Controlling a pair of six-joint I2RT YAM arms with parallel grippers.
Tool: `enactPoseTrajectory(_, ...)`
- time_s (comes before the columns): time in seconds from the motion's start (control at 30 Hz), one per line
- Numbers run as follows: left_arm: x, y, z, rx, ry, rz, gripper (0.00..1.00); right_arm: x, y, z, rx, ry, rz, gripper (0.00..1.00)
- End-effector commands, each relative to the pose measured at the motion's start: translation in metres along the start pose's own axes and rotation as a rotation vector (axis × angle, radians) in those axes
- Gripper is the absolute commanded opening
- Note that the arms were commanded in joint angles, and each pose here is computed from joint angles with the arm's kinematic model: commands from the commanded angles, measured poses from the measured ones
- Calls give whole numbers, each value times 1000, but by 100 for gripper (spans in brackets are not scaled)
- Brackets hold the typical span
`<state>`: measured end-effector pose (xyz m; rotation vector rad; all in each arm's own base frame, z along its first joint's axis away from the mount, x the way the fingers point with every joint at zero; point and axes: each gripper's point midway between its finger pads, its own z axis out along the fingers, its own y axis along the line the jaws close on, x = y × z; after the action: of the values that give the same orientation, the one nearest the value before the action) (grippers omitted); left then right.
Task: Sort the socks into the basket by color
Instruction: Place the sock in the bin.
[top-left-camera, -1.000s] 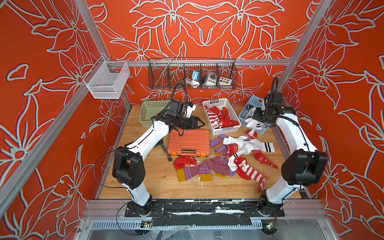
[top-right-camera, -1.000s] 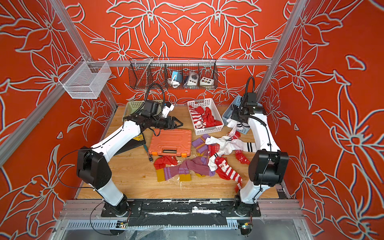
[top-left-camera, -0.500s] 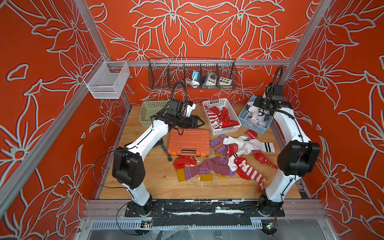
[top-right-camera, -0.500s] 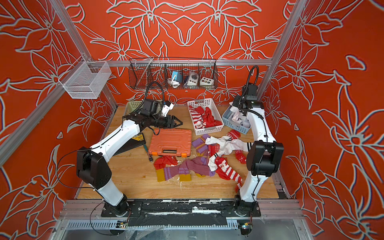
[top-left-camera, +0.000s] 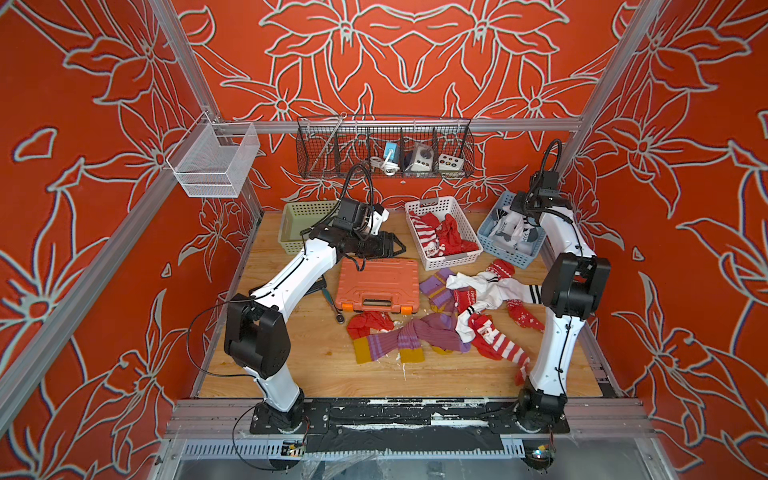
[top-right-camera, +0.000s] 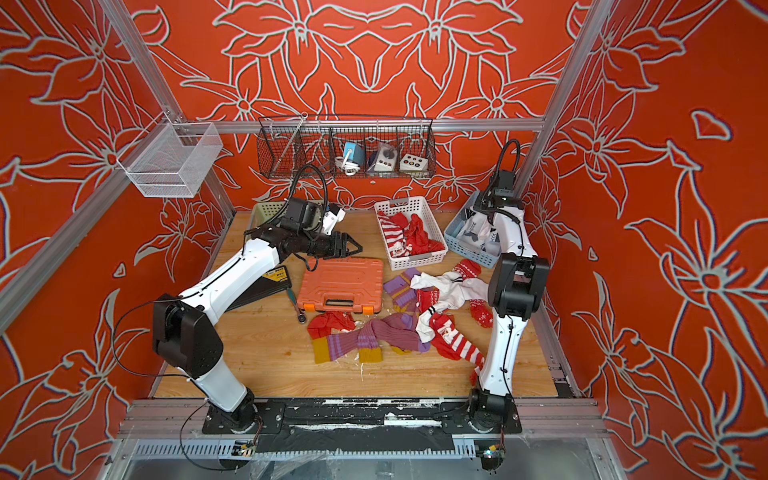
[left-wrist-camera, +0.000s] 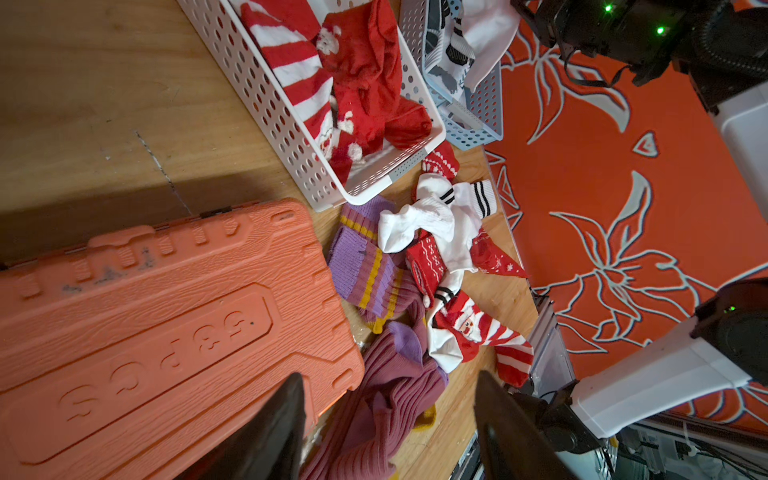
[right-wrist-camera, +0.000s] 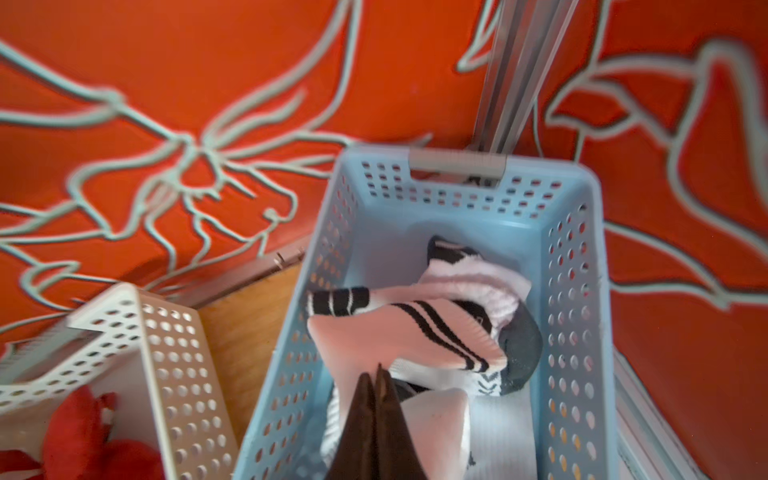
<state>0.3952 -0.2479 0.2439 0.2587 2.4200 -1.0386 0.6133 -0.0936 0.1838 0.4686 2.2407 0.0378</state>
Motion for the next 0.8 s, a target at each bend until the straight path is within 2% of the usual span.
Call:
enactPoseTrajectory(0.0,5,7,-8,-30,0,-21,63,37,-9,17,9,148,43,0)
enactPoseTrajectory(0.17,14,18,-10,-55,11,-81,63,61,-12,27,10,232,66,0)
enactPoseTrajectory(0.3,21,29,-12,-85,18,-126,63,64,-13,27,12,262,75,1)
enactPoseTrajectory(0.4,22,35,-15,-94,9,-151,63,57,-10,21,-1,249,73,12)
enactPoseTrajectory(0.63,25,44,-20,-113,1,-190,63,38,-2,0,-30,213,70,53)
enactPoseTrajectory(0.77,26,50,-21,-145,-4,-206,63,27,1,-15,-38,190,63,66)
